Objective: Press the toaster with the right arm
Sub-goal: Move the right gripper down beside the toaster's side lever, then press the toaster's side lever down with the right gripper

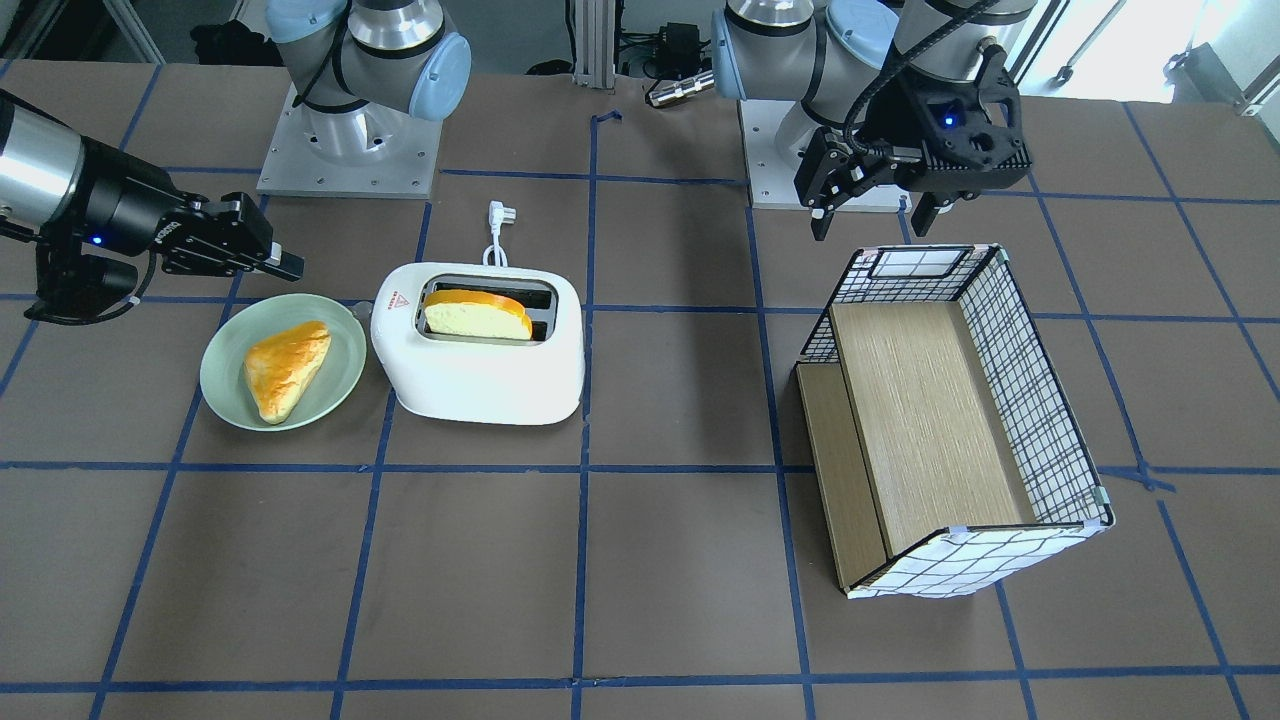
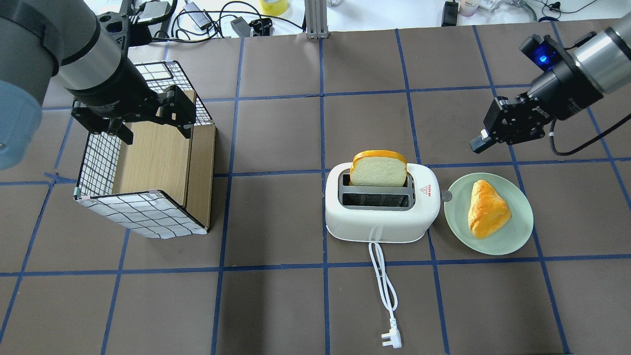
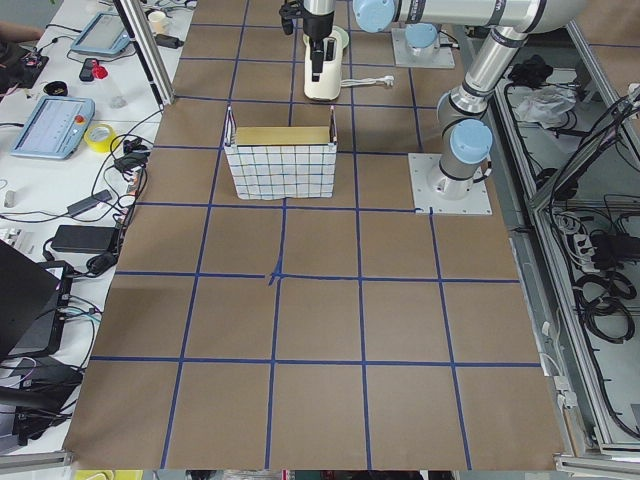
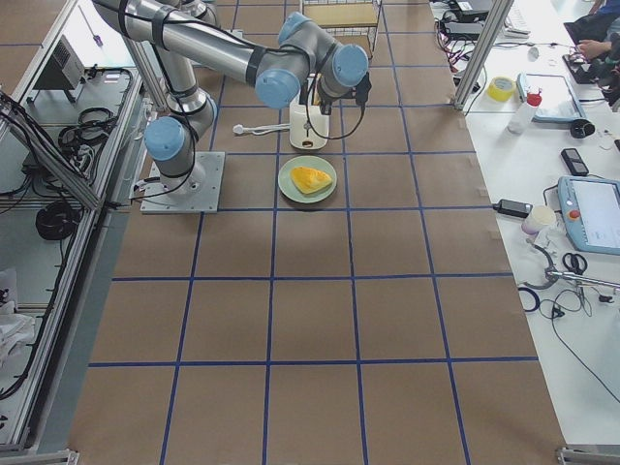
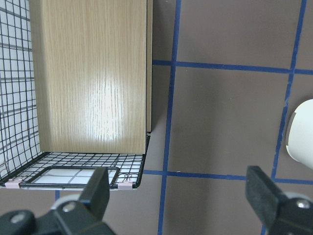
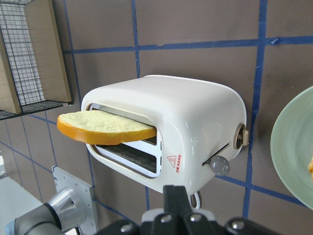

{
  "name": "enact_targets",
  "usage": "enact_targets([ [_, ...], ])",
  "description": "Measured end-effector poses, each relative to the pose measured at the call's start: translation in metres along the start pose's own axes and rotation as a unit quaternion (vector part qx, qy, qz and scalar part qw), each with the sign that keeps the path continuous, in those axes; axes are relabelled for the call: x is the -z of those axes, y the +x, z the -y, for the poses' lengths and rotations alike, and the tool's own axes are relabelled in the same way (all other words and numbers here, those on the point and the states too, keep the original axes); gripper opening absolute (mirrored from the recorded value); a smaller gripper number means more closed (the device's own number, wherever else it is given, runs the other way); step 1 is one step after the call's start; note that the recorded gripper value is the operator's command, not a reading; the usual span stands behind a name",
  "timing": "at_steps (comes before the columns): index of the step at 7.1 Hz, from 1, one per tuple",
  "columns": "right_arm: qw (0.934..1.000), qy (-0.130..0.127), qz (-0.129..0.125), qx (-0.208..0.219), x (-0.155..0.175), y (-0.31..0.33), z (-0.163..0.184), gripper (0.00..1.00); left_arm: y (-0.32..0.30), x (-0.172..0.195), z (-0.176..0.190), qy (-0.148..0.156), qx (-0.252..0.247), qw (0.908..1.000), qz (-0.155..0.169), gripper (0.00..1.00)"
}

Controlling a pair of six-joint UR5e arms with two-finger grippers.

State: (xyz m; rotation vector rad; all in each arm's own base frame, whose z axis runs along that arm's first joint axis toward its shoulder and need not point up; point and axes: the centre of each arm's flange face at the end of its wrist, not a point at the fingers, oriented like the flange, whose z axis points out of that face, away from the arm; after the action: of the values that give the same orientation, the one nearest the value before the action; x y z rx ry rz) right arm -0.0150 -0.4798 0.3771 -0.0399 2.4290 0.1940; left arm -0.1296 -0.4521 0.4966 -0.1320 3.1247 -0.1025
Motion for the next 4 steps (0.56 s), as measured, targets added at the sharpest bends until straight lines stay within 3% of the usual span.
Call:
enact_targets([
  [2,0.9964,0.013,0.084,0.0,-0.034,0.058,-0.02,0.0,0.0,0.0,0.0,0.0,0.0,1.0,0.0,1.0],
  [4,0.9879,0.035,0.151,-0.011,-0.067,0.084,-0.035,0.0,0.0,0.0,0.0,0.0,0.0,1.0,0.0,1.0],
])
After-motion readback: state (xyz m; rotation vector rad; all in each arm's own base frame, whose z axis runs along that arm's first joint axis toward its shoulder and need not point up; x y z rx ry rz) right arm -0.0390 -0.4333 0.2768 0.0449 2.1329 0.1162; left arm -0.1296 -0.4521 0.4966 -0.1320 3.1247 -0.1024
